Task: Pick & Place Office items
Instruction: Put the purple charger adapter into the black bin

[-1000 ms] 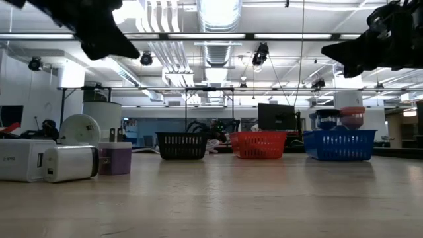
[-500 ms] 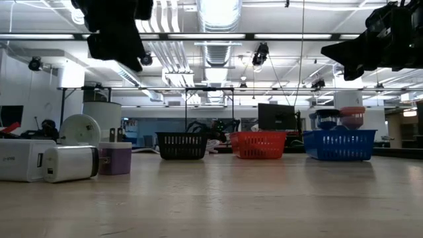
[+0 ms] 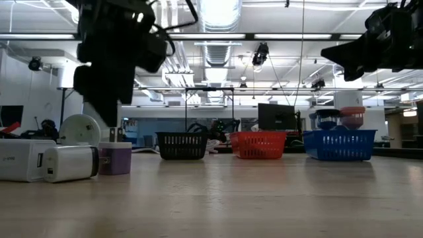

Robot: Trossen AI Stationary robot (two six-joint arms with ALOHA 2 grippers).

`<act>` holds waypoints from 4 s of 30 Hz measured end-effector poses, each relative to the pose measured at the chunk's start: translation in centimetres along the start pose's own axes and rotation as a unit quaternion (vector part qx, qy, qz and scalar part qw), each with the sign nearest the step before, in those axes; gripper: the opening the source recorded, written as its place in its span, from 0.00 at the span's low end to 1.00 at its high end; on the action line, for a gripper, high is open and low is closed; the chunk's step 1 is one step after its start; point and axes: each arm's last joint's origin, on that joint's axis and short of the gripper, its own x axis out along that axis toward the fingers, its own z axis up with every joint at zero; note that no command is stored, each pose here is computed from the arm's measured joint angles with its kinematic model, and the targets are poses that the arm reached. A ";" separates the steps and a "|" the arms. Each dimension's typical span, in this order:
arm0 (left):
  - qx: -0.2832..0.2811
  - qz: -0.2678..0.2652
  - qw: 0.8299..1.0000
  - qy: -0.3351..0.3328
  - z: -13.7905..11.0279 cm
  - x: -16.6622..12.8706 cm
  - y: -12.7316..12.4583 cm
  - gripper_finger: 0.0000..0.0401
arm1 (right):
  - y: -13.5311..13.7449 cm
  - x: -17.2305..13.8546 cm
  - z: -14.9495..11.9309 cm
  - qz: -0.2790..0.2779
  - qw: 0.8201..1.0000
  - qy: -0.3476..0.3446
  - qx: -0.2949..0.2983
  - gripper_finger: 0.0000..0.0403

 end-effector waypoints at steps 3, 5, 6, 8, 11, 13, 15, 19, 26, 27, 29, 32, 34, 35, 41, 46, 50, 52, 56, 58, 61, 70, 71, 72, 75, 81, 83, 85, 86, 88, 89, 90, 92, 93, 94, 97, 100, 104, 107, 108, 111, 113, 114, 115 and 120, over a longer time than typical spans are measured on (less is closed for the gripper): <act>-0.012 0.004 0.999 0.033 -0.1 1.4 -0.2 0.76 | 0.0 0.0 -0.1 -0.001 1.000 0.003 -0.003 0.02; -0.008 0.007 0.999 0.042 0.0 2.0 -0.5 0.76 | 0.0 0.0 -0.1 -0.001 1.000 0.003 -0.004 0.02; -0.004 0.008 0.999 0.043 0.1 2.3 -0.7 0.76 | 0.0 0.0 -0.1 -0.001 1.000 0.003 -0.004 0.02; 0.006 0.006 0.999 0.043 0.4 2.6 -1.1 0.76 | 0.0 0.0 -0.1 -0.002 1.000 0.003 -0.004 0.02; 0.009 0.006 0.999 0.042 0.7 2.9 -1.6 0.76 | 0.0 0.0 -0.1 -0.002 1.000 0.003 -0.002 0.02; 0.009 0.011 0.999 0.044 0.7 3.3 -1.8 0.76 | 0.0 0.0 -0.1 -0.002 1.000 0.004 -0.002 0.02; 0.007 0.018 0.999 0.045 0.8 3.8 -1.9 0.76 | 0.0 0.0 -0.1 -0.002 1.000 0.005 -0.002 0.02; 0.000 0.035 0.998 0.055 0.7 4.7 -1.8 0.76 | 0.0 0.0 -0.2 -0.002 1.000 0.009 -0.001 0.02; -0.005 0.085 0.993 0.082 0.2 5.9 -0.9 0.76 | -0.1 0.0 -0.3 -0.010 1.000 0.016 -0.001 0.02; -0.004 0.092 0.992 0.081 0.1 6.0 -0.8 0.76 | -0.1 0.0 -0.3 -0.011 1.000 0.016 -0.001 0.02; 0.000 0.096 0.992 0.075 0.1 6.1 -0.8 0.76 | -0.1 0.0 -0.3 -0.012 1.000 0.015 -0.003 0.02; 0.011 0.103 0.993 0.064 0.2 6.1 -0.8 0.76 | -0.1 0.0 -0.3 -0.012 1.000 0.016 -0.003 0.02; 0.019 0.106 0.993 0.056 0.2 6.0 -0.8 0.76 | -0.1 0.0 -0.3 -0.012 1.000 0.016 -0.002 0.02; 0.025 0.106 0.993 0.055 0.3 6.0 -0.8 0.76 | -0.1 0.0 -0.3 -0.012 1.000 0.016 -0.002 0.02; 0.042 0.114 0.992 0.045 0.3 6.0 -0.9 0.76 | -0.1 0.0 -0.3 -0.012 1.000 0.016 -0.002 0.02; 0.049 0.114 0.991 0.044 0.3 6.0 -0.9 0.70 | -0.1 0.0 -0.3 -0.012 1.000 0.017 -0.003 0.02; 0.060 0.113 0.991 0.046 0.3 6.0 -0.9 0.55 | -0.1 0.0 -0.3 -0.012 1.000 0.017 -0.003 0.02; 0.067 0.110 0.990 0.050 0.3 6.0 -0.9 0.45 | -0.1 0.0 -0.3 -0.012 1.000 0.017 -0.003 0.02; 0.084 0.105 0.989 0.055 0.3 5.9 -0.9 0.35 | -0.1 0.0 -0.3 -0.011 1.000 0.018 -0.003 0.02; 0.096 0.101 0.988 0.058 0.2 5.8 -1.0 0.35 | -0.1 0.0 -0.4 -0.011 1.000 0.019 -0.003 0.02; 0.114 0.095 0.987 0.057 0.3 5.4 -1.1 0.35 | -0.1 0.0 -0.4 -0.011 1.000 0.020 -0.003 0.02; 0.206 0.052 0.977 -0.028 1.0 -0.1 -2.1 0.35 | -0.1 0.0 -0.4 -0.010 1.000 0.023 -0.001 0.02; 0.218 0.053 0.973 -0.048 1.0 -1.0 -2.1 0.35 | -0.1 0.1 -0.5 -0.010 1.000 0.024 -0.001 0.02; 0.237 0.052 0.968 -0.068 1.1 -2.1 -2.1 0.35 | -0.1 0.1 -0.5 -0.010 1.000 0.026 -0.001 0.02; 0.285 0.042 0.949 -0.127 0.9 -5.3 -2.1 0.35 | -0.1 0.1 -0.5 -0.010 1.000 0.028 -0.002 0.02; 0.346 0.048 0.907 -0.234 0.3 -10.9 -1.4 0.35 | -0.1 0.1 -0.5 -0.010 1.000 0.028 -0.002 0.02; 0.375 0.043 0.888 -0.262 -0.1 -12.5 -1.2 0.35 | -0.1 0.1 -0.6 -0.010 1.000 0.028 -0.002 0.02; 0.407 0.038 0.867 -0.285 -0.5 -14.0 -0.9 0.35 | -0.1 0.1 -0.5 -0.010 1.000 0.028 -0.002 0.02; 0.421 0.036 0.856 -0.297 -0.7 -14.6 -0.8 0.35 | -0.1 0.1 -0.5 -0.010 1.000 0.028 -0.002 0.02; 0.452 0.016 0.833 -0.319 -1.0 -15.9 -0.5 0.35 | -0.1 0.1 -0.5 -0.010 1.000 0.027 -0.002 0.02; 0.465 0.006 0.824 -0.324 -1.2 -16.5 -0.2 0.35 | -0.1 0.1 -0.5 -0.010 1.000 0.026 -0.001 0.02; 0.473 0.005 0.817 -0.331 -1.3 -17.0 0.1 0.35 | -0.1 0.1 -0.5 -0.010 1.000 0.026 0.000 0.02; 0.474 0.008 0.808 -0.350 -1.4 -18.1 0.8 0.35 | -0.1 0.1 -0.5 -0.010 1.000 0.026 0.001 0.02; 0.474 0.012 0.805 -0.358 -1.4 -18.5 1.3 0.35 | -0.1 0.1 -0.5 -0.010 1.000 0.026 0.001 0.02; 0.475 0.014 0.800 -0.366 -1.4 -19.0 1.8 0.35 | -0.1 0.1 -0.5 -0.010 1.000 0.026 0.001 0.02; 0.475 0.004 0.792 -0.383 -1.7 -19.8 3.4 0.35 | -0.1 0.1 -0.5 -0.011 1.000 0.025 0.000 0.02; 0.457 -0.008 0.792 -0.405 -2.0 -20.0 5.1 0.35 | -0.1 0.1 -0.4 -0.011 1.000 0.021 -0.001 0.02; 0.438 -0.020 0.779 -0.448 -2.8 -18.7 6.9 0.35 | -0.1 0.1 -0.4 -0.011 1.000 0.021 0.005 0.02; 0.433 -0.037 0.757 -0.488 -3.3 -17.7 7.7 0.35 | -0.1 0.1 -0.5 -0.011 1.000 0.023 0.010 0.02; 0.432 -0.044 0.749 -0.500 -3.5 -17.5 7.9 0.35 | -0.1 0.1 -0.5 -0.011 1.000 0.024 0.010 0.02; 0.428 -0.053 0.737 -0.520 -4.1 -16.7 8.6 0.35 | -0.1 0.1 -0.5 -0.011 1.000 0.025 0.012 0.02; 0.420 -0.061 0.733 -0.532 -4.5 -16.2 9.1 0.35 | -0.1 0.1 -0.5 -0.011 1.000 0.025 0.011 0.02; 0.416 -0.065 0.732 -0.536 -4.7 -16.0 9.4 0.35 | -0.1 0.1 -0.5 -0.011 1.000 0.025 0.008 0.02; 0.412 -0.069 0.730 -0.541 -4.8 -15.7 9.6 0.35 | -0.1 0.1 -0.5 -0.011 1.000 0.024 0.001 0.02; 0.379 -0.082 0.734 -0.557 -5.6 -14.3 10.8 0.35 | -0.1 0.1 0.0 -0.010 0.999 0.001 -0.031 0.02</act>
